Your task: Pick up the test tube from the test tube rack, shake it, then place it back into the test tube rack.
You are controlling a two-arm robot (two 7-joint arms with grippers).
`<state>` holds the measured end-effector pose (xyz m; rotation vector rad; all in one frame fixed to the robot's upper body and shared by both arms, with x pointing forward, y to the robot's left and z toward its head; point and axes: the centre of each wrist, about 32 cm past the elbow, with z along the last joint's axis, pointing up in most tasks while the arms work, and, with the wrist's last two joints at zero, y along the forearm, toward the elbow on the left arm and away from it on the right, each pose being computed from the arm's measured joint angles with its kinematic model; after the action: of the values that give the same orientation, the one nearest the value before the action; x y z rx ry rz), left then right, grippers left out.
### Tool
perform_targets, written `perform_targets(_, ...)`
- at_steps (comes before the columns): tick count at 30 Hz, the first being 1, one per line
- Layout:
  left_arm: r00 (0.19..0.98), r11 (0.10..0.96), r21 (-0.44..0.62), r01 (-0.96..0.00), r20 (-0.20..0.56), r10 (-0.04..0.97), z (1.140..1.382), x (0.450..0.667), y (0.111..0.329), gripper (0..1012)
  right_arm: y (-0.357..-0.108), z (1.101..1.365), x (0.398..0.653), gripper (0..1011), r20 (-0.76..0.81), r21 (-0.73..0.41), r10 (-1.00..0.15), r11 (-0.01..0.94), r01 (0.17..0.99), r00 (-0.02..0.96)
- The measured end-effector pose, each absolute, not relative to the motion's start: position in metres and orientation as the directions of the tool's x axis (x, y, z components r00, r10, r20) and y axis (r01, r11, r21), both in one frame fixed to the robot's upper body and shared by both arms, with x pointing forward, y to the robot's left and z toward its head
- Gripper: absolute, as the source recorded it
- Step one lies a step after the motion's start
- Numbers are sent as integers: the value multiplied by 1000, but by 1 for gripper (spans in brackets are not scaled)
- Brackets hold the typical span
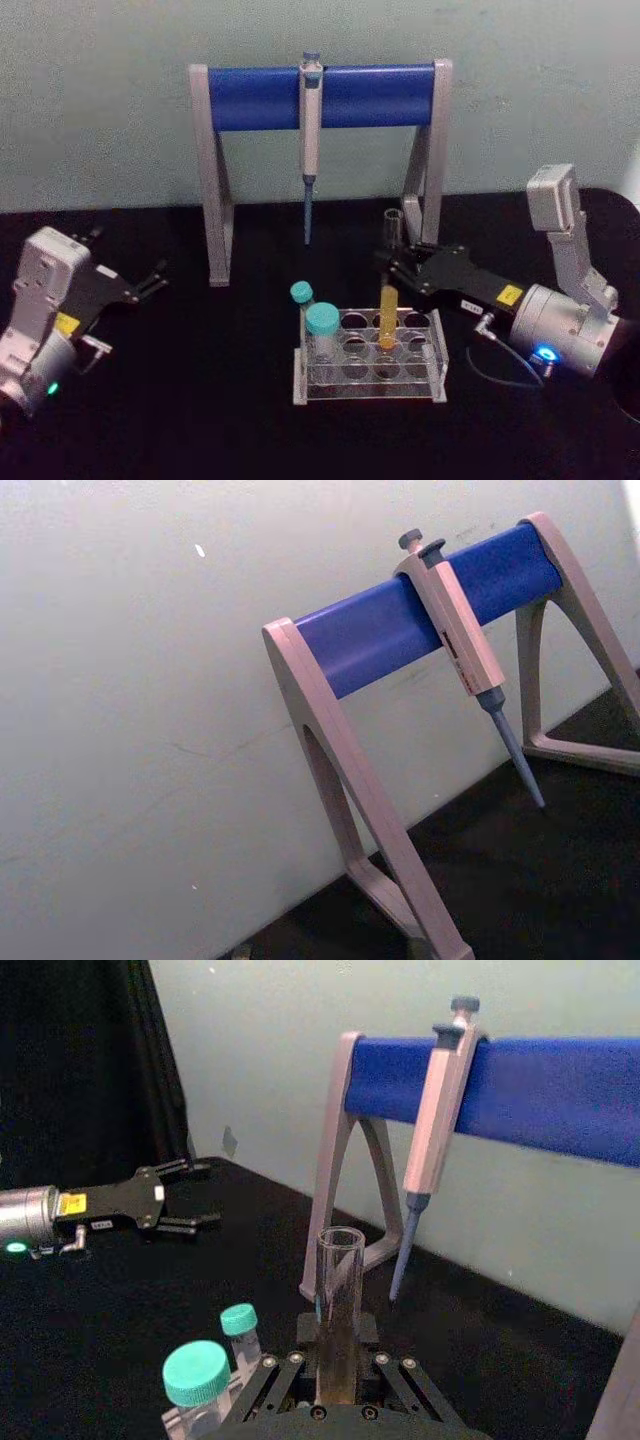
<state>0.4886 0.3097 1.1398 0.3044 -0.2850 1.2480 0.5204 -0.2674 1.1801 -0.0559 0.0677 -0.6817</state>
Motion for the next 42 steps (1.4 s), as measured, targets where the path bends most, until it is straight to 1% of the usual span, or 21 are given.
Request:
perform_targets(9, 292, 287, 70, -955, 374, 880, 1140, 489, 310, 1010, -268, 1191, 514, 220, 4, -30, -631, 776, 631, 776)
perform_targets(22, 292, 287, 70, -955, 374, 880, 1140, 489, 310, 1010, -269, 1207, 507, 220, 33, 29, -631, 776, 631, 775)
perform_targets(38, 292, 287, 70, -955, 374, 880, 1140, 489, 310, 1010, -269, 1213, 505, 220, 36, 37, -638, 770, 637, 769)
perform_targets(42, 292, 287, 70, -955, 374, 880, 1140, 489, 310, 1010, -270, 1213, 506, 220, 38, 35, -650, 760, 649, 759)
